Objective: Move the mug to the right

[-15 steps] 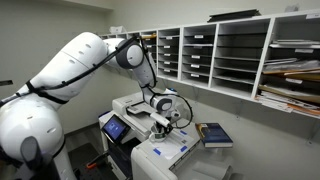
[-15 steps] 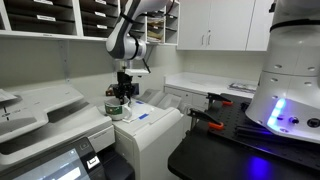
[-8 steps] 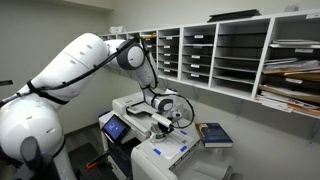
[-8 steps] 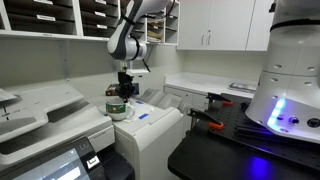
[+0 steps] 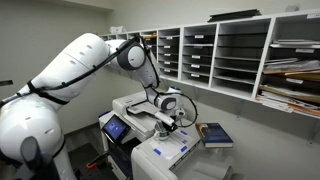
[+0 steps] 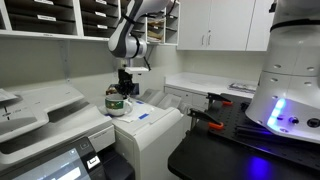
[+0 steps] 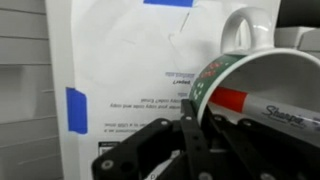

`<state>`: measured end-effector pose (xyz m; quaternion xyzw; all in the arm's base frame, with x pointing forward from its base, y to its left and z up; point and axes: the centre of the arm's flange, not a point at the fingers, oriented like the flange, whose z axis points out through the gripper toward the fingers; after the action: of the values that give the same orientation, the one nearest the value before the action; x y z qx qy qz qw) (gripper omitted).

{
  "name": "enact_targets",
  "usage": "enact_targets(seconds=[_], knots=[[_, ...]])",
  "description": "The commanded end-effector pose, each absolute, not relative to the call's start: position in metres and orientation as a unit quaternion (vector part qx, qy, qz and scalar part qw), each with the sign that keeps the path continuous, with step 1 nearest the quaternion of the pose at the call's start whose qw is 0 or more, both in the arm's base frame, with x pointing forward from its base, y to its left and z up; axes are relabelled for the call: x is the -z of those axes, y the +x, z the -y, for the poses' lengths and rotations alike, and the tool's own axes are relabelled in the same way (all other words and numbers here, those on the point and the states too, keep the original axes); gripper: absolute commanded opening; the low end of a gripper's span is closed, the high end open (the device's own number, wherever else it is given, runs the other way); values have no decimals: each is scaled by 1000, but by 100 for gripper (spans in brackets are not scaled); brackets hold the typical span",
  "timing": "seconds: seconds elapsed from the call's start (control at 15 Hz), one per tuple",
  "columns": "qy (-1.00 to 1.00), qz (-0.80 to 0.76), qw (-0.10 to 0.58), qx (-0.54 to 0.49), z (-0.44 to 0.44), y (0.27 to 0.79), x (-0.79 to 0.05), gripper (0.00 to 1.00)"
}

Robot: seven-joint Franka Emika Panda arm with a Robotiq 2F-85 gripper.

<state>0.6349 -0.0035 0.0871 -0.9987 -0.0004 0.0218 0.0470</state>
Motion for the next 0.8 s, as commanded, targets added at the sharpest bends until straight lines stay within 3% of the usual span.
enact_targets(seconds=[0.0, 0.73], knots=[[-998, -40, 44, 5, 38, 651, -115, 3], [-994, -109, 18, -11, 101, 693, -110, 3]])
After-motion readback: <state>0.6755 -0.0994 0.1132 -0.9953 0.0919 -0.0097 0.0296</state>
